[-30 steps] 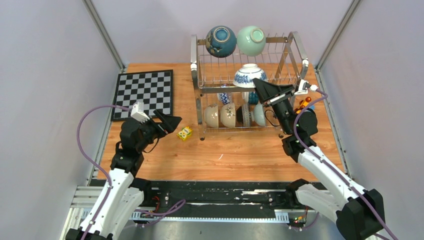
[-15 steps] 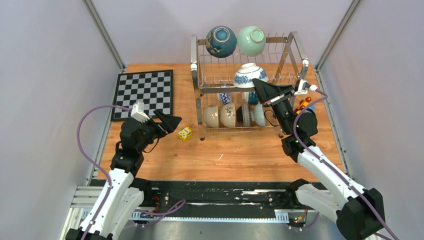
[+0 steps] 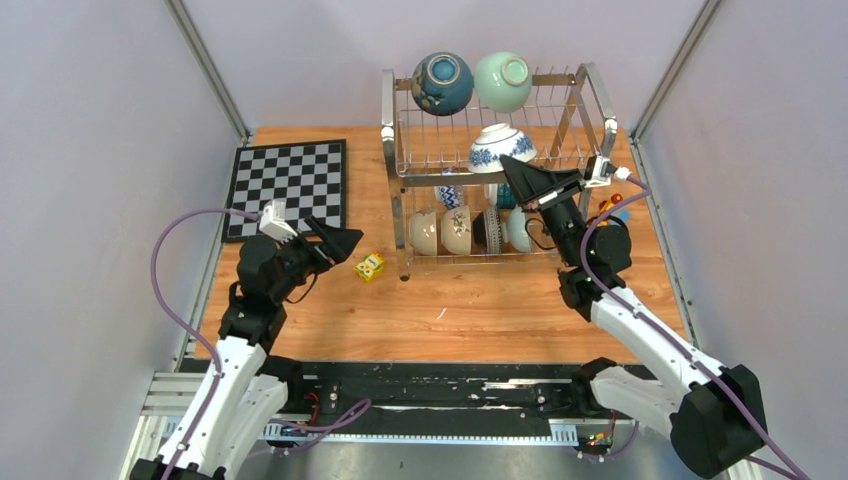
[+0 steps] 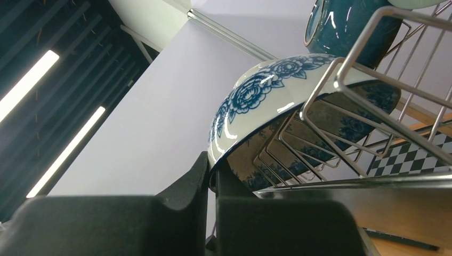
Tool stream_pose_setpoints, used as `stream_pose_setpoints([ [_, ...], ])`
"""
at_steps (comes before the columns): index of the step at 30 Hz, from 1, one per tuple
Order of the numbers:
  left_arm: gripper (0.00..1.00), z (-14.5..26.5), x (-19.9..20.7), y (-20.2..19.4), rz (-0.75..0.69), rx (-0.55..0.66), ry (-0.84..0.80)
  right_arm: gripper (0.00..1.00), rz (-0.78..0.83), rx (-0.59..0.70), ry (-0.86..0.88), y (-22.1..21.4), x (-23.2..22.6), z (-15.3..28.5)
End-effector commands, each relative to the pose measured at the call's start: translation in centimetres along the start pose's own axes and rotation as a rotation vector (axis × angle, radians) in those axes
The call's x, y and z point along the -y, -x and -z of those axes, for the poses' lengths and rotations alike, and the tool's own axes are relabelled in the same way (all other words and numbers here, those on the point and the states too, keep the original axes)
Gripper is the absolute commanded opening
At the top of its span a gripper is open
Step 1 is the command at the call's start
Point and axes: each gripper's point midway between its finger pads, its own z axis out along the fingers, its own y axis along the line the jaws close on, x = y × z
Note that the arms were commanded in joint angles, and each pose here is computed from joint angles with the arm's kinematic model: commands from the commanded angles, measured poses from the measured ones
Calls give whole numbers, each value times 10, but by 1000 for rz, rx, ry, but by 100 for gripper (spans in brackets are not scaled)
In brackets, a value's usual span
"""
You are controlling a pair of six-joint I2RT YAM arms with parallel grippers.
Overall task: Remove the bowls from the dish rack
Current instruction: Pick up the bowl from the dish rack.
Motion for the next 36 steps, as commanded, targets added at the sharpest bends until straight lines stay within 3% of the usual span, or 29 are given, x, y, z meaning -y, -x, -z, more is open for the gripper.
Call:
stream_pose_setpoints([
  [1, 99, 3, 10, 4, -4, 1, -24, 0, 35, 12, 47, 3, -8, -3],
  [36, 99, 23, 36, 32, -27, 70, -36, 0, 140, 7, 266, 10, -67, -38],
])
